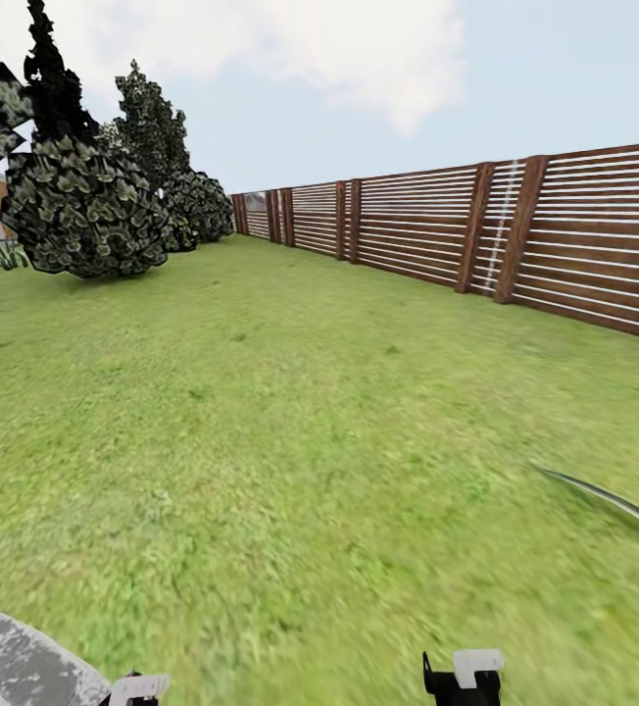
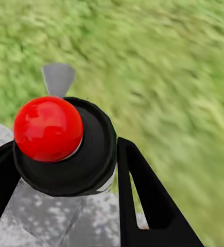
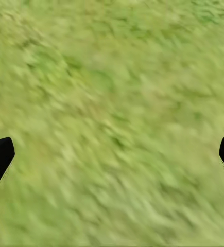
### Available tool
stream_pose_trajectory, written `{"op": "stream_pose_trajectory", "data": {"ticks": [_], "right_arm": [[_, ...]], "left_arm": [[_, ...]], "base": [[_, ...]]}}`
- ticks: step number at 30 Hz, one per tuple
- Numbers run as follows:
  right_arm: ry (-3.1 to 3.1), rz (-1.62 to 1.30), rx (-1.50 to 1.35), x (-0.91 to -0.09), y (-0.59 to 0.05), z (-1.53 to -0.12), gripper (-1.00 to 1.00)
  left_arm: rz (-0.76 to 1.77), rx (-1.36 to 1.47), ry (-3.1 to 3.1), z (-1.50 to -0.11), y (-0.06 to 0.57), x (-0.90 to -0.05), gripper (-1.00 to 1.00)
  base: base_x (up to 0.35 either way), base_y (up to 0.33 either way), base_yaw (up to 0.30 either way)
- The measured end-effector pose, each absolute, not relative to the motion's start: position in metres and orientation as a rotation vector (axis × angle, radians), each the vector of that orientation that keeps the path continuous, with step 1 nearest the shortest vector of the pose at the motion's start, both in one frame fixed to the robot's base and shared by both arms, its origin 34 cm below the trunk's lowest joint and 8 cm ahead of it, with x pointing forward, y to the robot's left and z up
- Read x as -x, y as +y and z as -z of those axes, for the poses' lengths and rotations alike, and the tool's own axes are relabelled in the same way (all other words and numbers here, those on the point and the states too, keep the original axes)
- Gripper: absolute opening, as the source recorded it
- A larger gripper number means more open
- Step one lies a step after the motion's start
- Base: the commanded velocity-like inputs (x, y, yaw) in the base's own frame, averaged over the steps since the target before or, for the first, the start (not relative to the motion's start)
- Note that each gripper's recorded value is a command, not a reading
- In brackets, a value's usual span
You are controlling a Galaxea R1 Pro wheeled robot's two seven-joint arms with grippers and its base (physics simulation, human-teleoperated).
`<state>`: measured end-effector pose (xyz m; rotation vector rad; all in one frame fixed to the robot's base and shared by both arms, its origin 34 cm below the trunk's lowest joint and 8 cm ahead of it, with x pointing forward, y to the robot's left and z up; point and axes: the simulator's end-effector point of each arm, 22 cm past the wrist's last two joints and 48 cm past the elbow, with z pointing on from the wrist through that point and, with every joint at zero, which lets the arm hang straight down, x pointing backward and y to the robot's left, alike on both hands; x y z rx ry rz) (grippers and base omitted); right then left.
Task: Pick up the pesticide atomizer in the garden and spray insectifuge to fully cover both potted plants in the garden.
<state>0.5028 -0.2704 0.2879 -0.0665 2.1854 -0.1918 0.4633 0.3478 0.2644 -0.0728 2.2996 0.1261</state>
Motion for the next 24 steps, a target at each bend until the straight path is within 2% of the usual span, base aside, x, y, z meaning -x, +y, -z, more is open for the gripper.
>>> {"op": "stream_pose_trajectory", "data": {"ticks": [24], "right_arm": [[2.186,0.192,0.067,-0.5028,-0.2704,-0.2878,1.00]], "left_arm": [[-0.127,0.072,2.301,-0.2641,0.3479,-0.4628,-1.00]], "base": [[0.339,0.000,0.000]]}}
